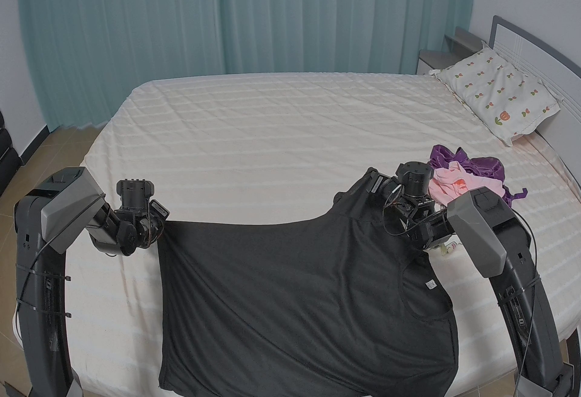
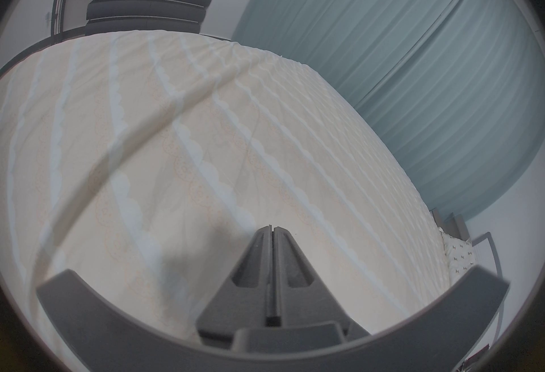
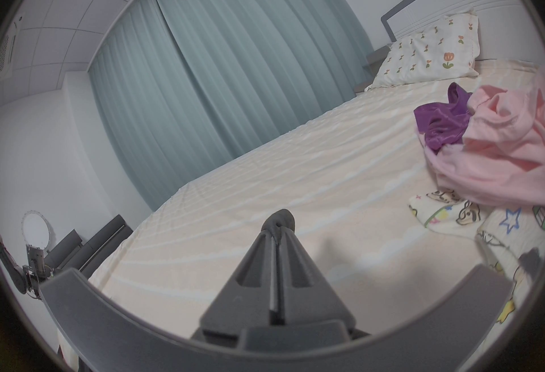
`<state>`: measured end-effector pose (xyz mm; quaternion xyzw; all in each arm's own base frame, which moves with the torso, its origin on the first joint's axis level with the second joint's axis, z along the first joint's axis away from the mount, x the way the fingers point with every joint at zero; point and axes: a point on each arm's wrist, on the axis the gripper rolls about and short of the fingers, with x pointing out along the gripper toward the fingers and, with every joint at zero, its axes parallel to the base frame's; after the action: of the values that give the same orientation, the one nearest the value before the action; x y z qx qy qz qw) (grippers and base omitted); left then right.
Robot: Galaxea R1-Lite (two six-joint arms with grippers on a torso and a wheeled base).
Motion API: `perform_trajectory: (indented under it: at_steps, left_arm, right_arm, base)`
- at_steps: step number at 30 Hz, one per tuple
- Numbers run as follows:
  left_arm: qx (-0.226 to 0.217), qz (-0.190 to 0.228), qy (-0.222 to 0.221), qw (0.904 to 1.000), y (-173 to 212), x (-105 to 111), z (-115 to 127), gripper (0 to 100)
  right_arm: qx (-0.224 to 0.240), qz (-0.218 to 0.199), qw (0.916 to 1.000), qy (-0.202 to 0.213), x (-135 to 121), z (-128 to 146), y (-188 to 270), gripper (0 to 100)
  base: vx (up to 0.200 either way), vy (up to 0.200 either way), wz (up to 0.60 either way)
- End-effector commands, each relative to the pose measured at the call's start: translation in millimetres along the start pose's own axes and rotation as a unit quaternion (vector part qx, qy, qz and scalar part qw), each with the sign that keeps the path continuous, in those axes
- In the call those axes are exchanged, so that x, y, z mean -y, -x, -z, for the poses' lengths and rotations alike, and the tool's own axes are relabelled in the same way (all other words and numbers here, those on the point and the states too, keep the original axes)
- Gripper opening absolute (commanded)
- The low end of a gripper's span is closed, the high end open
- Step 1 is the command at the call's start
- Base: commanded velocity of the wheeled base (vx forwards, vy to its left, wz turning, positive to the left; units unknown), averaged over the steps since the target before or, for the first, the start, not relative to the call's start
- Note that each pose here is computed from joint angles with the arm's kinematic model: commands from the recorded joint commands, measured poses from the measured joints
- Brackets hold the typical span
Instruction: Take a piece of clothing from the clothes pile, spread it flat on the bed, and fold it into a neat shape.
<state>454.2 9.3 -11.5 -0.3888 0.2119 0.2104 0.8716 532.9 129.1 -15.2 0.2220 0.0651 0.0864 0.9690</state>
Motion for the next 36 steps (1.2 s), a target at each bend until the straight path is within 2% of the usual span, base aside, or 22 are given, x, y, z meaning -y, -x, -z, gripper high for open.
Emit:
perform_trajectory:
  at_steps: [1, 3, 4, 12, 13, 18, 23, 28, 30, 34, 36]
  left_arm:
    - [-0.002, -0.002, 0.0, 1.0, 0.3, -1.2, 0.1, 0]
    - [-0.002, -0.003, 0.0, 1.0, 0.3, -1.3, 0.2, 0]
    - [-0.003, -0.003, 0.0, 1.0, -0.1, -1.7, 0.6, 100]
    - [-0.003, -0.004, 0.0, 1.0, 0.4, -2.0, 0.7, 100]
    - [-0.004, -0.004, 0.0, 1.0, 2.1, -1.8, 0.2, 100]
    - [-0.006, -0.005, -0.001, 1.0, 11.8, -1.6, -2.4, 100]
    - [-0.035, 0.015, 0.0, 0.9993, 55.6, 0.6, -12.3, 100]
    - [-0.083, 0.032, -0.01, 0.996, 109.9, -2.6, -3.4, 100]
    - [-0.094, 0.034, -0.016, 0.9948, 124.8, -4.6, 1.7, 100]
    - [-0.136, 0.029, -0.028, 0.9899, 163.3, -17.4, 19.6, 100]
    - [-0.136, 0.029, -0.028, 0.9899, 163.3, -17.4, 19.6, 100]
  right_arm:
    - [-0.008, 0.001, 1.0, 0.001, -0.5, 6.4, -0.2, 0]
    - [-0.011, 0.004, 0.9999, 0.001, 1.8, 7.3, -0.5, 0]
    - [-0.015, 0.008, 0.9999, 0.001, 4.4, 8.8, -0.6, 100]
    - [-0.021, 0.03, 0.9993, 0.0, 21.9, 4.3, -0.1, 100]
    - [-0.019, 0.04, 0.999, -0.003, 29.1, -2.2, -0.2, 100]
    - [-0.016, 0.045, 0.9988, -0.009, 29.6, -16.0, 5.4, 100]
    - [-0.051, 0.045, 0.9964, -0.05, 12.5, -42.0, 45.4, 100]
    - [-0.072, 0.021, 0.9945, -0.073, -2.9, -62.0, 97.6, 100]
    - [-0.086, 0.02, 0.9934, -0.074, -4.1, -63.3, 115.2, 100]
    - [-0.137, 0.048, 0.9864, -0.077, 2.8, -55.9, 162.0, 100]
    - [-0.137, 0.048, 0.9864, -0.077, 2.8, -55.9, 162.0, 100]
  base:
    - [0.0, 0.0, 0.0]
    - [0.0, 0.0, 0.0]
    - [0.0, 0.0, 0.0]
    - [0.0, 0.0, 0.0]
    - [0.0, 0.0, 0.0]
    - [0.0, 0.0, 0.0]
    - [0.0, 0.0, 0.0]
    - [0.0, 0.0, 0.0]
    - [0.0, 0.0, 0.0]
    - [0.0, 0.0, 0.0]
    - [-0.1, 0.0, 0.0]
